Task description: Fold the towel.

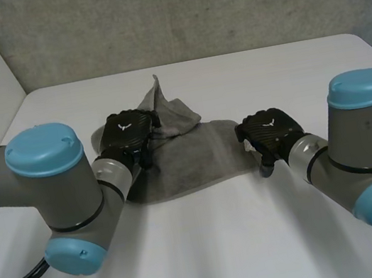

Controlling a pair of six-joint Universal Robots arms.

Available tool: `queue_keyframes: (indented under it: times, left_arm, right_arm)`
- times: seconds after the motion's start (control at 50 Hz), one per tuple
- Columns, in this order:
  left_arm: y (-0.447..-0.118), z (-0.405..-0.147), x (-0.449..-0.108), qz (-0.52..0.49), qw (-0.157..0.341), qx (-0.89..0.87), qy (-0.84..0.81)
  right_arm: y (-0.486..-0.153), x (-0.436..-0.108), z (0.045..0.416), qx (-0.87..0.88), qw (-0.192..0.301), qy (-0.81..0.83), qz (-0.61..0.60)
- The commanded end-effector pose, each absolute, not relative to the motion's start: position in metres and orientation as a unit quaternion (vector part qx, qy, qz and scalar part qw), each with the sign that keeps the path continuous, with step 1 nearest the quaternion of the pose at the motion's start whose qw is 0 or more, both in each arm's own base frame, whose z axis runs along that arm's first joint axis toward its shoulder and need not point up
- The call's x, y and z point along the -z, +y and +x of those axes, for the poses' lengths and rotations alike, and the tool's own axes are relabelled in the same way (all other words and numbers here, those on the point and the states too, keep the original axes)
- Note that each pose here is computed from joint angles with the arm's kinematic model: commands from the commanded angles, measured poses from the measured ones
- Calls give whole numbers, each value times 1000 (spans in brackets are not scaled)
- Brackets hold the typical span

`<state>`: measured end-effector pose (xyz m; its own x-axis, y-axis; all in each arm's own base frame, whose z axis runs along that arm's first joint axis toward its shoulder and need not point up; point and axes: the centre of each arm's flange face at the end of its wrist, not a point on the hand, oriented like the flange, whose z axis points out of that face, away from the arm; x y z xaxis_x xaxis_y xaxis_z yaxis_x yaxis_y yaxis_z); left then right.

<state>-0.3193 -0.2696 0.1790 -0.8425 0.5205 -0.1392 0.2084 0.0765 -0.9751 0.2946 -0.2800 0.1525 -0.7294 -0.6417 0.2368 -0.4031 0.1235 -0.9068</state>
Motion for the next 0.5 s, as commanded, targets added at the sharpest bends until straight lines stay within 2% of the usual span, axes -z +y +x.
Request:
queue_keyframes:
  times: [0.02,0.24,0.5]
  left_arm:
    - [-280,-318,-172,-250,115,-619,-735]
    - [-286,-314,-165,-246,109,-613,-743]
    - [-286,-314,-163,-246,109,-613,-743]
  right_arm:
    - [-294,-134,303,554,112,744,-358]
    - [-308,-118,311,552,112,745,-357]
    - [-314,-115,314,556,111,742,-358]
